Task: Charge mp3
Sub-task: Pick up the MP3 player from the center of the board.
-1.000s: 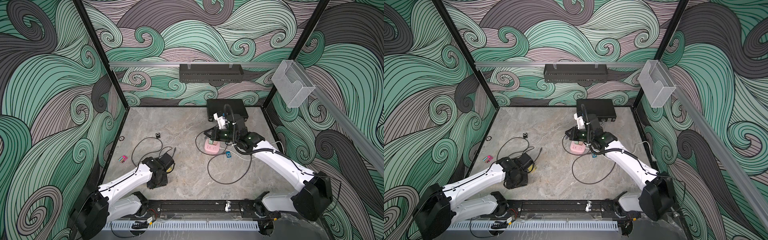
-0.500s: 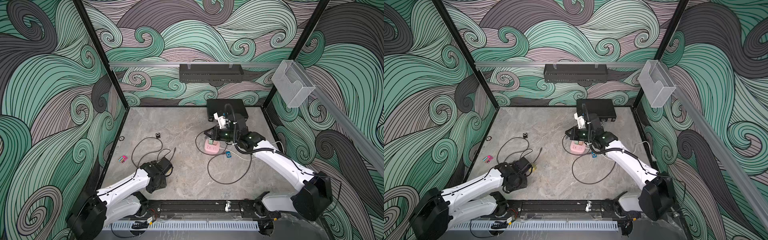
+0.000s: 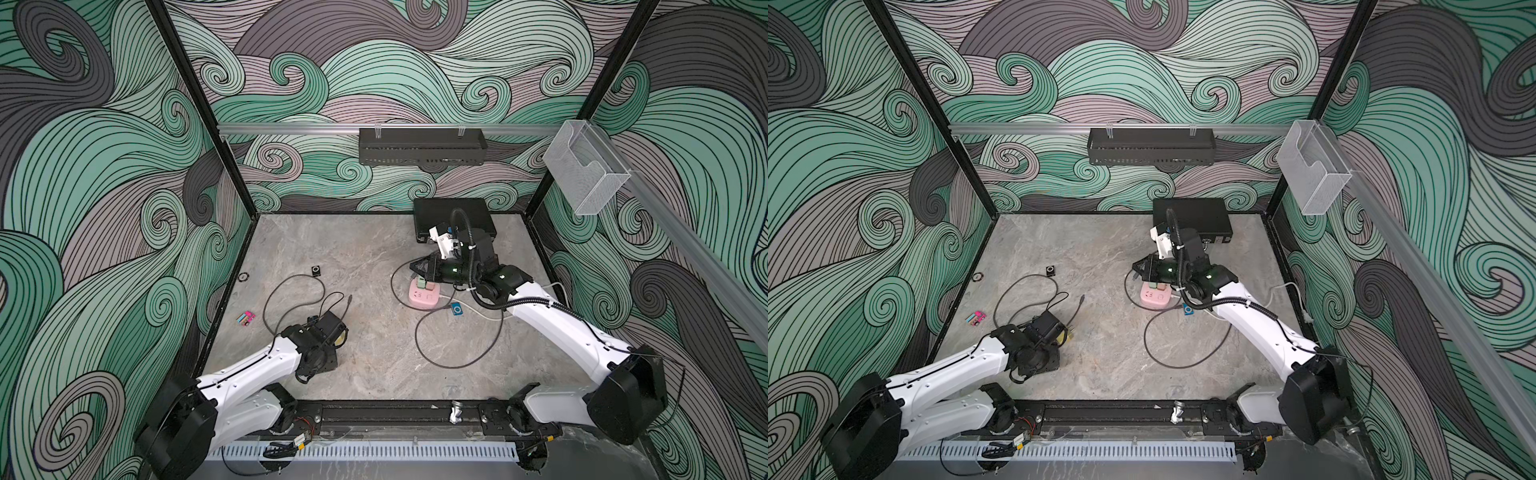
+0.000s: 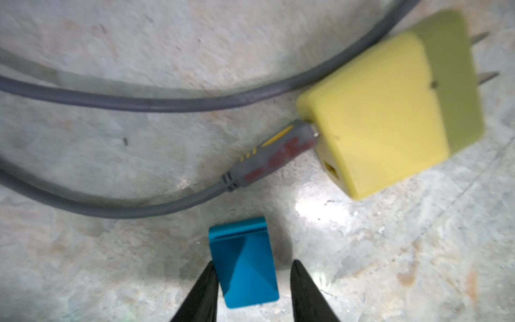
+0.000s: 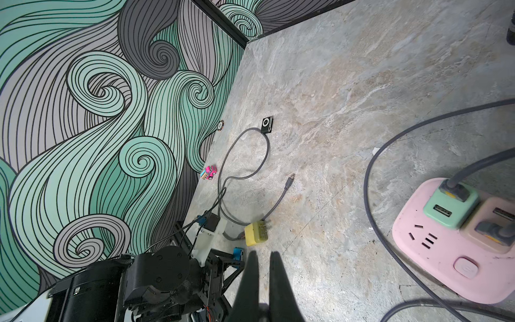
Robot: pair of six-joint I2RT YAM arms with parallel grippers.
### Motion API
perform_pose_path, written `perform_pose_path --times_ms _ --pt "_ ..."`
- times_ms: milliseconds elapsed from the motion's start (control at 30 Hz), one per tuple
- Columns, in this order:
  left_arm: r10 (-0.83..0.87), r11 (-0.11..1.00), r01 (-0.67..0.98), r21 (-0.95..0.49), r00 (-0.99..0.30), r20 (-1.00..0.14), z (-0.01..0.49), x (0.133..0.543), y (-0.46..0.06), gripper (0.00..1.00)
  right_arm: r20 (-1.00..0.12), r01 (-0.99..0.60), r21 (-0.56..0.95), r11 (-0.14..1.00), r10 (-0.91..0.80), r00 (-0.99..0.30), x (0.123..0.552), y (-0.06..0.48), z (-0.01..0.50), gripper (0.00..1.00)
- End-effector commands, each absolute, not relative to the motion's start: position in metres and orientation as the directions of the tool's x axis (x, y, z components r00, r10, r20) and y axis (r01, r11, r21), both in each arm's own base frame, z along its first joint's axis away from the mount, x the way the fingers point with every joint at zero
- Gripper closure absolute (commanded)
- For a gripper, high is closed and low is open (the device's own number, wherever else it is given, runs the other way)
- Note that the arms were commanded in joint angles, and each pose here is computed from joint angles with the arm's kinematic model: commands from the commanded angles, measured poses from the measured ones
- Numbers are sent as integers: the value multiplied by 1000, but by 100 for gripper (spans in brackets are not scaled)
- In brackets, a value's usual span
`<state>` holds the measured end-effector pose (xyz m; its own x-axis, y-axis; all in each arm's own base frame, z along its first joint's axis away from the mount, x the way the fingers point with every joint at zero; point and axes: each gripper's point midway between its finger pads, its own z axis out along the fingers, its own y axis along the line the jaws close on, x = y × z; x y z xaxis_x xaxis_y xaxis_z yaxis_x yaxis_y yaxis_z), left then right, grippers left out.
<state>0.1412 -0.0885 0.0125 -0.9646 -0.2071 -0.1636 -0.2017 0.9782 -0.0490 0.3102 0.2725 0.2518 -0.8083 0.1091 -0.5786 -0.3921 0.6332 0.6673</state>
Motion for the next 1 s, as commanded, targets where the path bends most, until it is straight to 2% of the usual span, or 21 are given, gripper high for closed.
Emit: perform_pose_path --times_ms 0,233,367,433,600,767,967 --pt "-197 977 -186 -103 -974 -112 13 139 -102 63 -618 -429 656 621 116 -778 308 269 264 100" --pt "-260 964 -249 -93 -958 -122 12 139 -97 74 -622 -432 657 617 121 -774 304 266 266 100" --pt "-258 966 -259 -9 -955 -146 26 139 -81 84 -629 -438 652 619 118 -769 302 264 267 100" --pt "-236 969 -243 35 -962 -137 38 140 -79 84 -631 -440 651 619 118 -767 302 264 267 100" --pt "-202 943 -237 233 -966 -163 68 147 -67 86 -637 -444 646 621 118 -762 299 261 267 100" --pt "-57 907 -98 410 -992 -110 79 161 -93 86 -653 -450 622 641 107 -749 292 253 267 100" --pt "154 698 112 707 -988 4 92 185 -130 84 -691 -455 589 667 124 -712 282 235 276 100"
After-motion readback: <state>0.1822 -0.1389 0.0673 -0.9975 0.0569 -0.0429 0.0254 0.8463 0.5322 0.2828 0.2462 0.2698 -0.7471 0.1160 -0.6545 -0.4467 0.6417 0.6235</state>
